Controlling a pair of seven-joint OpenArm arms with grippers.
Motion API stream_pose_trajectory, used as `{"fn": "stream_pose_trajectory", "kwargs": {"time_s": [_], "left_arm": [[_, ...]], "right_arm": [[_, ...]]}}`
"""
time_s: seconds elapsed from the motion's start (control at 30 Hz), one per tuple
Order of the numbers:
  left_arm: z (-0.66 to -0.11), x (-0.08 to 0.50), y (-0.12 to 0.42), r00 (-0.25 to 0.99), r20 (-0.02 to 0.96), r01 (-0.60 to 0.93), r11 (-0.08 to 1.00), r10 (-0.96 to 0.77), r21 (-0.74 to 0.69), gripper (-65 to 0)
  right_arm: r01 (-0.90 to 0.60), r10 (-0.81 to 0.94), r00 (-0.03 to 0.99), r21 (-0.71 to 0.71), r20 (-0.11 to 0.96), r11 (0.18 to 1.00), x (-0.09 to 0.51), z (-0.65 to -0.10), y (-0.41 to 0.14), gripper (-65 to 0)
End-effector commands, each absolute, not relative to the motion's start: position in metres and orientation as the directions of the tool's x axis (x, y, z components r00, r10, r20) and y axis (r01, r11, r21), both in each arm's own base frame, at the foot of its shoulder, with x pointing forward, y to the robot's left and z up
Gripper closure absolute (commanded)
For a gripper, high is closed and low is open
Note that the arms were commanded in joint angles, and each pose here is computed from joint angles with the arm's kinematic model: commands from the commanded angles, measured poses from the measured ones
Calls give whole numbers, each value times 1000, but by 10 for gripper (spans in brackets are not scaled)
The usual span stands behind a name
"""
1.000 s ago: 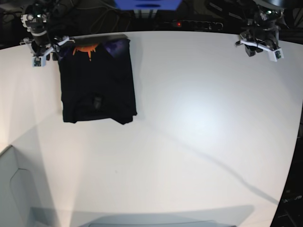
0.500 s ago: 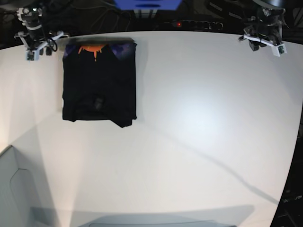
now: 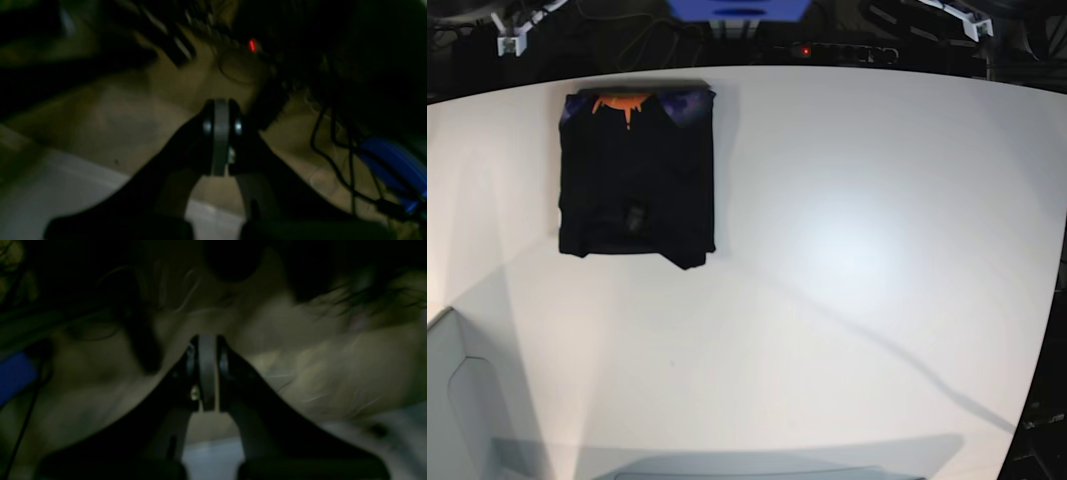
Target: Fold the T-shirt properly
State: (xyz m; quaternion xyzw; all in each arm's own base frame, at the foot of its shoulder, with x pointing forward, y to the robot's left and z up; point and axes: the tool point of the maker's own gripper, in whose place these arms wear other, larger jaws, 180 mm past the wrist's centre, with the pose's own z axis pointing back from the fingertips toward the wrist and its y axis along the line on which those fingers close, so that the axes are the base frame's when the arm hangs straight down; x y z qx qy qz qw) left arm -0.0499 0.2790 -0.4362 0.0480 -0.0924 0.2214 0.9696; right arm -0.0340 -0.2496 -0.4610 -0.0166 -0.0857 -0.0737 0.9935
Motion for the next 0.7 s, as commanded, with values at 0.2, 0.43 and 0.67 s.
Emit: {"fn": "stream_pose_trajectory", "kwargs": {"time_s": [0.2, 0.43, 0.67], "left_arm": [[-539, -69, 253, 851, 39, -524, 852, 523, 9, 0], [-628, -76, 234, 934, 47, -357, 929, 354, 99, 0], [-652, -69, 206, 945, 51, -327, 939, 324, 102, 0]], "right_arm": [[162, -179, 983, 230, 52, 960, -59, -556, -195, 0], [123, -185, 974, 385, 128, 915, -47, -604, -134, 0], [32, -39, 987, 47, 153, 998, -49, -649, -158, 0]]}}
